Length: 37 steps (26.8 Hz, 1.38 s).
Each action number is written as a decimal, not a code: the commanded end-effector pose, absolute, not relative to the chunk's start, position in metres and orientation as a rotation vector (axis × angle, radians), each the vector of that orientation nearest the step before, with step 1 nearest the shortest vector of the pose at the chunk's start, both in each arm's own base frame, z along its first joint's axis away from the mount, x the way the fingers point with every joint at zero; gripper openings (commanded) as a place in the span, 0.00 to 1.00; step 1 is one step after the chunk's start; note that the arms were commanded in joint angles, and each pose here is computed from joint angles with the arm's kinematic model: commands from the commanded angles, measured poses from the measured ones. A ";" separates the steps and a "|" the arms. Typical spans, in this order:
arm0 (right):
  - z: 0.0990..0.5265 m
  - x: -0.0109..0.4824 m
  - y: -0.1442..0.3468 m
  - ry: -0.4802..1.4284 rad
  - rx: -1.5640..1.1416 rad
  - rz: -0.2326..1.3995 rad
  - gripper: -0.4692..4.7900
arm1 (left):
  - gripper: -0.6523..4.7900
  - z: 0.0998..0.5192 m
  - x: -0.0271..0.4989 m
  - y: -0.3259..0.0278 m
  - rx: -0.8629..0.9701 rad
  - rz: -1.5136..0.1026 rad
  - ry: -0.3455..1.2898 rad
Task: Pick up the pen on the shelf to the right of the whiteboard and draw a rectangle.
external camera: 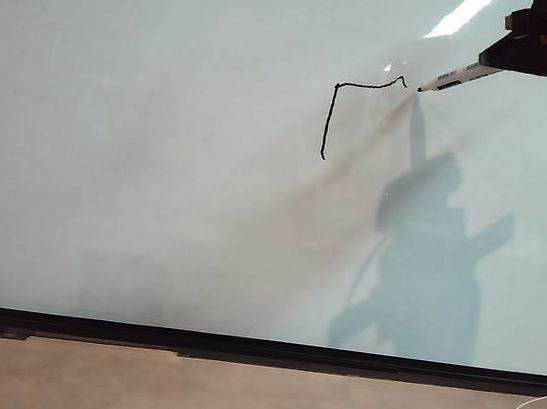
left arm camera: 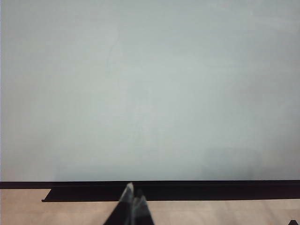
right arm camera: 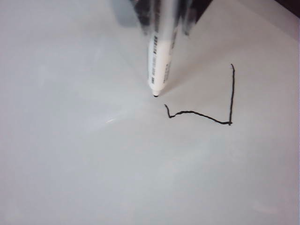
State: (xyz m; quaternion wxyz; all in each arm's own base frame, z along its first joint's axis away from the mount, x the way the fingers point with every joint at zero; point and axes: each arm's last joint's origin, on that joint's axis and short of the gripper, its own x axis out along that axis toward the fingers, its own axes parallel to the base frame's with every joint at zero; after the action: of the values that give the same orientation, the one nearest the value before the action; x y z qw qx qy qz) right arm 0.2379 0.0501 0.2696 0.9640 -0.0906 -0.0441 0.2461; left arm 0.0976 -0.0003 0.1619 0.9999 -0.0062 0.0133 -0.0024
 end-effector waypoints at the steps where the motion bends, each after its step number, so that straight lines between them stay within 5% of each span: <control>1: 0.273 0.236 0.054 -0.111 -0.179 0.554 0.08 | 0.11 0.163 0.097 0.000 -0.008 -0.005 0.018; 16: 0.231 0.253 0.092 -0.032 -0.092 0.748 0.08 | 0.11 0.163 0.097 0.000 -0.008 -0.005 0.018; 37: 0.206 0.275 0.097 -0.032 -0.058 0.716 0.08 | 0.11 0.163 0.097 0.000 -0.008 -0.005 0.018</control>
State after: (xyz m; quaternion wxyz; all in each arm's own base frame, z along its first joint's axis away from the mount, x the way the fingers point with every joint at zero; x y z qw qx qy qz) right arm 0.2732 0.0969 0.2016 0.9354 -0.0298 -0.0031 0.3523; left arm 0.0976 -0.0003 0.1618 0.9999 -0.0062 0.0135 -0.0024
